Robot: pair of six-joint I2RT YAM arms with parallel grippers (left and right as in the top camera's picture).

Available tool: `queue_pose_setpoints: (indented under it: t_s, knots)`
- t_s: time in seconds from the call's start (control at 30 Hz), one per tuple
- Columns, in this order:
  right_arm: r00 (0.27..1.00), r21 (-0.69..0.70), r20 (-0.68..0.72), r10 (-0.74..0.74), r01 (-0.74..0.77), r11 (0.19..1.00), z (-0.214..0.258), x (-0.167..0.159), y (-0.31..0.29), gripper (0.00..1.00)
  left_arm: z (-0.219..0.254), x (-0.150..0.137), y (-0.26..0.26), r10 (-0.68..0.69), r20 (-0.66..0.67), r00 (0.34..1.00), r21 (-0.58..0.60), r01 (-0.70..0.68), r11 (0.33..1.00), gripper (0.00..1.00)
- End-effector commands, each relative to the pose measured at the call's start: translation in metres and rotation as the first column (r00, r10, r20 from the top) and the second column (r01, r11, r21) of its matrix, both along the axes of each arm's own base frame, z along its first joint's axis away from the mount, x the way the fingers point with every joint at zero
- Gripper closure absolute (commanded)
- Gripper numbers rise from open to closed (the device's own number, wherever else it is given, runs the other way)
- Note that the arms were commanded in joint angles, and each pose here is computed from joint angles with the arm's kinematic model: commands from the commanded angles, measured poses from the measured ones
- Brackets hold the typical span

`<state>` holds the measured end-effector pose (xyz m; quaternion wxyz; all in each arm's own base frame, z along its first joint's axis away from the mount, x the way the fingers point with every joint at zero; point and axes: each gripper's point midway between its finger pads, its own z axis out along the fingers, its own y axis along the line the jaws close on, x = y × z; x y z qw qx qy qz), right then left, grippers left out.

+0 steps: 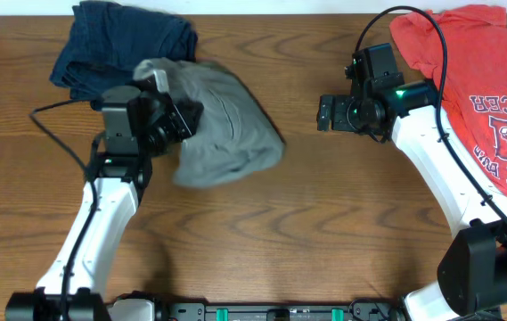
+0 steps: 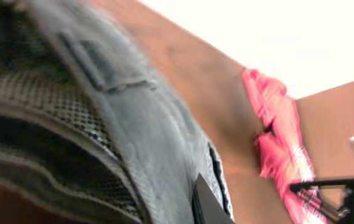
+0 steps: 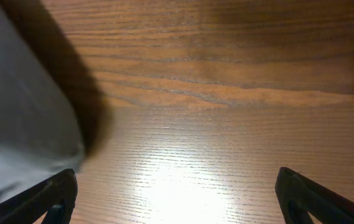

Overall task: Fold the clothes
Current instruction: 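Grasp the folded grey shorts with the left gripper and carry them up-left, then lower the grey shorts onto the navy garment stack with the left gripper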

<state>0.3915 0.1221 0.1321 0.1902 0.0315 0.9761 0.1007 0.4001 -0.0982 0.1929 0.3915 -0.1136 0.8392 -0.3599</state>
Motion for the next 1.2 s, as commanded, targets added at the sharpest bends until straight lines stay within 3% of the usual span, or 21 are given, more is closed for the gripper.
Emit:
queue_pose_setpoints:
  t_s: [0.0, 0.2, 0.4, 0.63, 0.93, 1.17]
  knots:
    - [1.000, 0.003, 0.024, -0.017, 0.017, 1.000, 0.008, 0.004, -0.004, 0.01, 0.039, 0.016, 0.006, 0.077, 0.096, 0.992, -0.069, -0.070, 0.995, 0.94]
    - [1.000, 0.003, 0.023, -0.017, 0.017, 1.000, 0.008, 0.004, -0.004, 0.01, 0.098, 0.037, 0.017, 0.170, 0.323, 0.931, -0.150, -0.127, 0.980, 0.94]
    - [1.000, 0.003, 0.024, -0.017, 0.017, 1.000, 0.008, 0.004, -0.004, 0.01, 0.144, 0.050, 0.052, 0.365, 0.484, 0.795, -0.198, -0.306, 0.931, 0.94]
    - [1.000, 0.003, 0.025, -0.017, 0.017, 1.000, 0.008, 0.005, -0.004, 0.01, 0.168, 0.069, 0.085, 0.449, 0.615, 0.647, -0.134, -0.476, 0.869, 0.94]
    - [1.000, 0.000, 0.016, -0.013, 0.013, 1.000, 0.008, 0.002, -0.004, 0.01, 0.165, 0.154, 0.125, 0.452, 0.635, 0.627, -0.092, -0.520, 0.850, 0.94]
    - [0.999, 0.001, 0.032, -0.017, 0.017, 1.000, 0.009, 0.006, -0.004, 0.01, 0.159, 0.198, 0.157, 0.401, 0.641, 0.654, 0.014, -0.533, 0.846, 0.94]
